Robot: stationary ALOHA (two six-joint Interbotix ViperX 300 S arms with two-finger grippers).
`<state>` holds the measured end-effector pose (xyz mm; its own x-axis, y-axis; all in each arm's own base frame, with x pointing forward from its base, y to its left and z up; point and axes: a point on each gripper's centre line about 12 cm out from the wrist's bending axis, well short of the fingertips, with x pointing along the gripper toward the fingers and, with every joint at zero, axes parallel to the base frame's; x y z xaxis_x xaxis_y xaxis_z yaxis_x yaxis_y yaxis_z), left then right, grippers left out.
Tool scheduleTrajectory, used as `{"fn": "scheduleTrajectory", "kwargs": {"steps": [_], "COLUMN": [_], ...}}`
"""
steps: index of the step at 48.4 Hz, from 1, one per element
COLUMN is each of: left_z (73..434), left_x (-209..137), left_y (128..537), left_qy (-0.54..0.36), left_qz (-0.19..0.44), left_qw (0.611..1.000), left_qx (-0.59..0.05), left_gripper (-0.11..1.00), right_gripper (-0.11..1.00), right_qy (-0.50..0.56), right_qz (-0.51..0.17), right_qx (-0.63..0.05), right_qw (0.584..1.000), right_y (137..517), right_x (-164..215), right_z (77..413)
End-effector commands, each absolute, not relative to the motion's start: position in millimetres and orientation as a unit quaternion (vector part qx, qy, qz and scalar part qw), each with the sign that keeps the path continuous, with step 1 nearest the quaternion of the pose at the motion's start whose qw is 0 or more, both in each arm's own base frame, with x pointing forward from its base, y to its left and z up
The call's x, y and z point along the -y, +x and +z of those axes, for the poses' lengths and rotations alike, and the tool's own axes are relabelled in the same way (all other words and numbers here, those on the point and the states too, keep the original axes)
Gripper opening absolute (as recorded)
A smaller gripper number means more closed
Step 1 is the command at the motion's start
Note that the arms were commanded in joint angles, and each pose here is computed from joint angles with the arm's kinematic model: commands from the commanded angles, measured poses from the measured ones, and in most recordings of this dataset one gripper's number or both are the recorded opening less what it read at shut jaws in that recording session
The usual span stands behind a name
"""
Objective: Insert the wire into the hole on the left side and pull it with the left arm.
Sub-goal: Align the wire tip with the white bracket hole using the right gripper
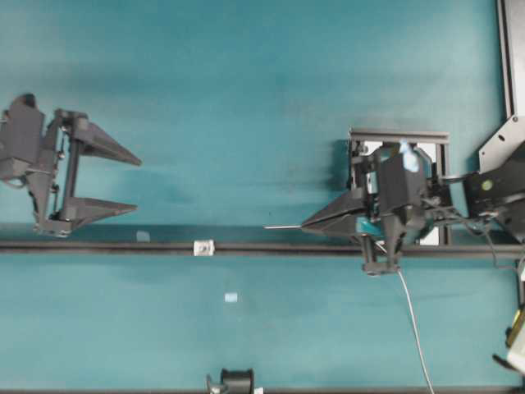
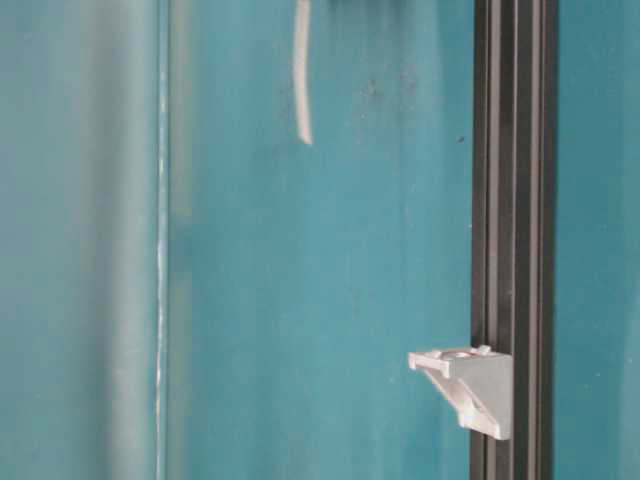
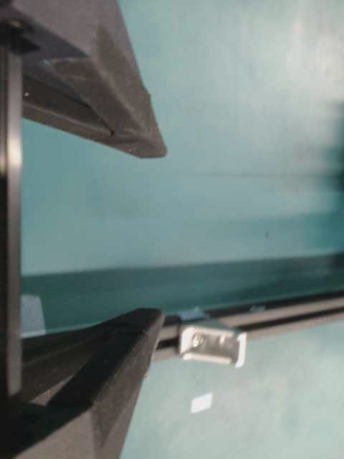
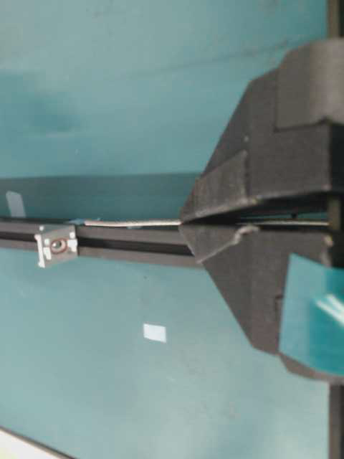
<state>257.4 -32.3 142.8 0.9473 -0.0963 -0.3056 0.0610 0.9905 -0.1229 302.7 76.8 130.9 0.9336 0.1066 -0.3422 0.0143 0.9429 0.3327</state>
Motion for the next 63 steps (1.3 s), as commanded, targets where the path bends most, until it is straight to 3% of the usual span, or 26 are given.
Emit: {"fn": "scheduleTrajectory", "kwargs": {"steps": [1, 10, 27, 63], "left_z": [144, 130, 112, 100], "left_x": [41, 55, 66, 72], "left_y": [269, 282, 299, 305], "left_qy": [-0.055, -0.051, -0.050, -0.056], "left_qz": [-0.052, -0.072, -0.083, -0.087], "left_qw": [0.987, 0.987, 0.985, 0.982], "left_qx": [-0.143, -0.138, -0.141, -0.155], "left_gripper": [0.70, 0.70, 0.70, 0.68], "right_gripper": [0.01, 0.01, 0.01, 0.01], "right_qy": [0.169, 0.151, 0.128, 0.091], "right_qz": [0.019, 0.000, -0.012, -0.016], "right_qx": [-0.163, -0.155, -0.171, -0.142], "right_qw": [0.972, 0.976, 0.977, 0.986], "right_y": [313, 323, 320, 339], "right_x": [-89, -108, -107, -112], "right_z": [134, 126, 102, 91]}}
